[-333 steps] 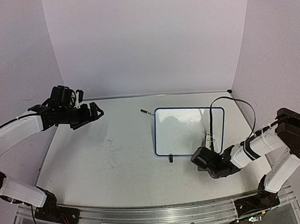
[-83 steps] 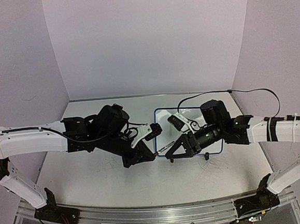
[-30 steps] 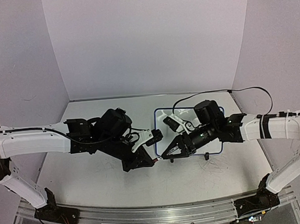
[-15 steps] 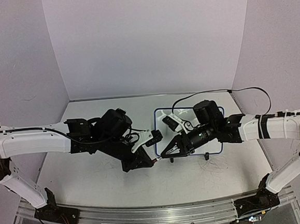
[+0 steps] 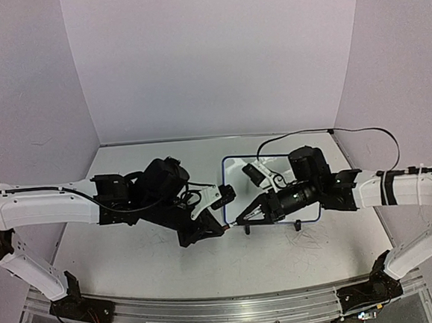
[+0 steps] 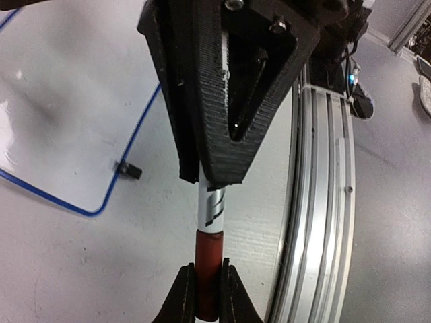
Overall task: Write a sentence on the whiteboard
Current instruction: Open the pen cap from the whiteboard marker, then place the pen cap at the center of the board.
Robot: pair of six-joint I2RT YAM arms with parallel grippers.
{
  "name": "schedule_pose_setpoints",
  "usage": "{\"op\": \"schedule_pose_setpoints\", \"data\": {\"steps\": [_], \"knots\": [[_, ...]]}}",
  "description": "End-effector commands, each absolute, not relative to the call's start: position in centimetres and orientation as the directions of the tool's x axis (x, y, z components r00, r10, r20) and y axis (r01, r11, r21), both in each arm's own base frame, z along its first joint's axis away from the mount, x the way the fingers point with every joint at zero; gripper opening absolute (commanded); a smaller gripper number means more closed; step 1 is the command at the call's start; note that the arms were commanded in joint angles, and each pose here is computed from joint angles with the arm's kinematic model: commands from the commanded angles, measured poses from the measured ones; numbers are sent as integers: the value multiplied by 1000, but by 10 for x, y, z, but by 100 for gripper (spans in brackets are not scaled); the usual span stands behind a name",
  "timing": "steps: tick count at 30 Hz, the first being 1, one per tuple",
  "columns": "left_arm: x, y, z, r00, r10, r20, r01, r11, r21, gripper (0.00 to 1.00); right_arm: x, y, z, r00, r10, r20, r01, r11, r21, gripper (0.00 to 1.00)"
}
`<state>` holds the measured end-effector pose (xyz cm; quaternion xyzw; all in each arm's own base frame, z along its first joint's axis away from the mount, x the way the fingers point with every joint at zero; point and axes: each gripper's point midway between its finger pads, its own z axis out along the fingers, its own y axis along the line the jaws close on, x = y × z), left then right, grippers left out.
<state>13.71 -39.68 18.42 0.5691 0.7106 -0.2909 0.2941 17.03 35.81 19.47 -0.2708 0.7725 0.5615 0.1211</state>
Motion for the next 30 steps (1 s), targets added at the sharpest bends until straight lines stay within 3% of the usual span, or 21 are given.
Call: {"op": "schedule_pose_setpoints", "data": {"steps": [1,5,10,15,21,26,30], "knots": [[167,-351,196,-196,632,-749,937,347,47,0,186,311,227,-750,-126,-649,-656,264,707,0],[171,-335,210,-204,589,-782,914,400,63,0,191,275,253,-647,-5,-762,-713,359,603,0],[185,-326,211,-260,529,-808,865,500,49,0,199,248,268,-557,48,-829,-710,491,505,0],[221,-307,188,-432,401,-808,701,713,-21,0,222,216,292,-430,73,-900,-645,673,362,0],[274,-272,124,-667,237,-707,383,922,-53,0,243,185,325,-293,122,-948,-533,802,268,0],[294,-257,77,-737,228,-636,219,971,94,0,245,173,354,-208,135,-969,-510,830,225,0],[300,-259,53,-760,243,-603,197,970,143,0,242,162,365,-172,187,-967,-482,840,249,0]]}}
